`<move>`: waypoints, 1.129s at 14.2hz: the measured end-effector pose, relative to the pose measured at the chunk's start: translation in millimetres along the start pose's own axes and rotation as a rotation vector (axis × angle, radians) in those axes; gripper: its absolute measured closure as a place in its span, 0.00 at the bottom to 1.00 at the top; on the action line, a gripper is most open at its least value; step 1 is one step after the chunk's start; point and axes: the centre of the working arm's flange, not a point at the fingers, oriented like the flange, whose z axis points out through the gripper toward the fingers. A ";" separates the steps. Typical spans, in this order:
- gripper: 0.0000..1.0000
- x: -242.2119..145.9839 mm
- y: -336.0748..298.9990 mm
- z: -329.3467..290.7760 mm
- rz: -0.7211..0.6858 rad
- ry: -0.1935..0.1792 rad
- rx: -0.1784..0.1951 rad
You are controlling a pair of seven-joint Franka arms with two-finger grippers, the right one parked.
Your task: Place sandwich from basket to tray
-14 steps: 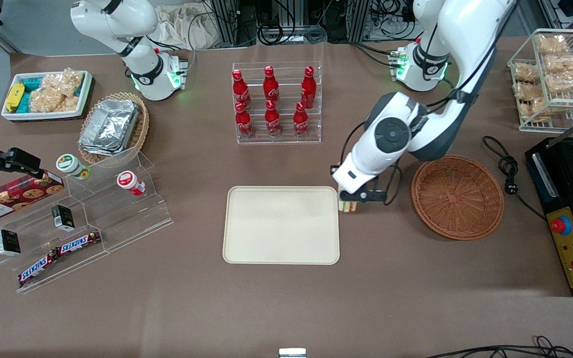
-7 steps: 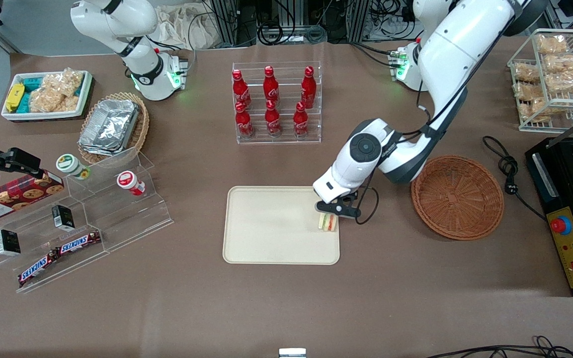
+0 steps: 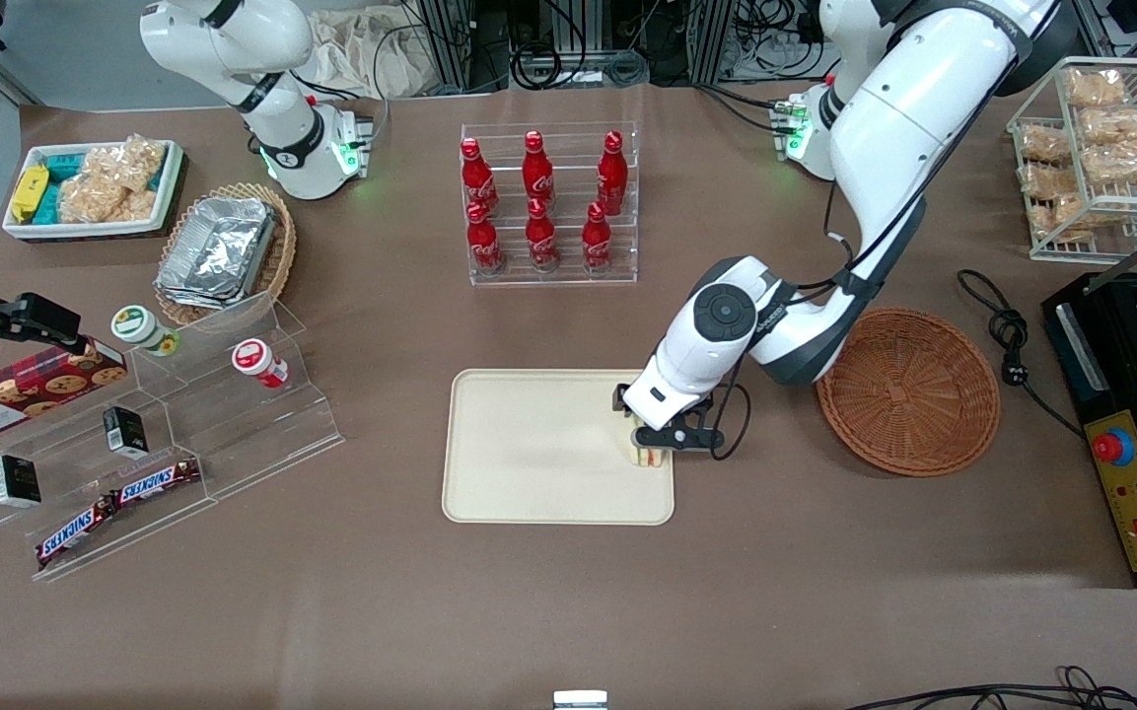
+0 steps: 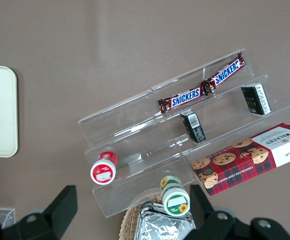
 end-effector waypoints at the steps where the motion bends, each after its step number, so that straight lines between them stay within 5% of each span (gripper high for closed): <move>1: 0.00 10.7 -5.5 -19.9 -0.020 0.020 0.013; 3: 0.00 32.8 -30.9 -73.9 -0.071 0.032 0.081; 5: 0.00 42.0 -51.3 -136.3 -0.110 0.022 0.109; 8: 0.00 38.6 -78.7 -232.8 -0.086 -0.075 0.092; 11: 0.00 37.7 -131.2 -323.0 -0.065 -0.196 0.169; 16: 0.00 17.8 -219.0 -421.5 -0.043 -0.185 0.191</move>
